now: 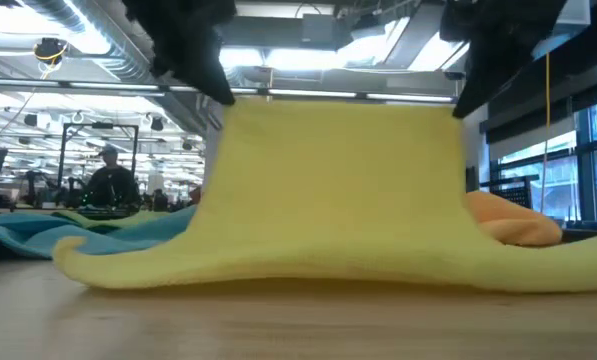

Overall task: Roll microfiber towels into tight, uniform cylinder then place into a basket
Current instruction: Fold the yellow microfiber towel

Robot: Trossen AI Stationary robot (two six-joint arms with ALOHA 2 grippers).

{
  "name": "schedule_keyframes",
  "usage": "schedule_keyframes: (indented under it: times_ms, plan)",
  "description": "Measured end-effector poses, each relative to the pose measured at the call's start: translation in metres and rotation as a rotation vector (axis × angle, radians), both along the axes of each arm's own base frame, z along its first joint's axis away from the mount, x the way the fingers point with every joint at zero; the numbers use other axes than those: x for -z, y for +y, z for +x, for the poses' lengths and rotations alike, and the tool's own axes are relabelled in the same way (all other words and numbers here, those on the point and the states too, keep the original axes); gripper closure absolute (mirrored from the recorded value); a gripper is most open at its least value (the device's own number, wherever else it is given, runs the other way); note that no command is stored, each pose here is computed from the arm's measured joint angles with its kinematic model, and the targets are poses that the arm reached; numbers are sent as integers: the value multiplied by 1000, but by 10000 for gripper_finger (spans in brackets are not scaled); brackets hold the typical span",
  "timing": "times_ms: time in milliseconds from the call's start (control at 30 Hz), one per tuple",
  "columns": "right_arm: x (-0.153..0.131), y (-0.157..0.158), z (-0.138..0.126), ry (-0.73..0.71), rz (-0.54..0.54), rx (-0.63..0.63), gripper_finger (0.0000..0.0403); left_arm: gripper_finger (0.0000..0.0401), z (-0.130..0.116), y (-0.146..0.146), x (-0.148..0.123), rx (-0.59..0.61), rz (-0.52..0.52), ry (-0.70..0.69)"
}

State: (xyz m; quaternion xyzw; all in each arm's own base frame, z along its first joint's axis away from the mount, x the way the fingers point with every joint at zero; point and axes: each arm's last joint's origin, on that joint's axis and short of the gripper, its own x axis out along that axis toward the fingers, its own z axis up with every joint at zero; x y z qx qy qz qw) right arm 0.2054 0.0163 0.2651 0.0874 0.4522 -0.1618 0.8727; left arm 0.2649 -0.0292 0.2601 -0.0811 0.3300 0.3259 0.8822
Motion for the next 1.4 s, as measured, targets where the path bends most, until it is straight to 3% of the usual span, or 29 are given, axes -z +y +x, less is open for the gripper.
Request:
schedule_keyframes:
  times_ms: [167, 267, 433, 700, 867, 1167, 1400]
  plan:
    - [-1, -13, 4, -9, -78, 18, 402, 401, 0, 16, 6, -46, 12, 20]
    - [-3, -15, 4, -21, -93, -9, 402, 401, 2, 15, 5, -4, 41, 29]
    - [-2, -6, 5, -18, 10, -128, 402, 401, 4, -2, 4, 135, 11, 22]
    - [-1, 22, 3, -22, 109, -219, 402, 401, -2, -44, 6, 290, 2, 19]
    - [16, 44, 5, -93, 159, -292, 402, 401, 0, -70, 25, 378, -7, 3]
    - [53, 72, -5, -120, 299, -388, 402, 401, 4, -104, 69, 506, -65, 130]
    - [68, 88, -14, -142, 398, -439, 402, 401, -2, -123, 78, 546, -123, 147]
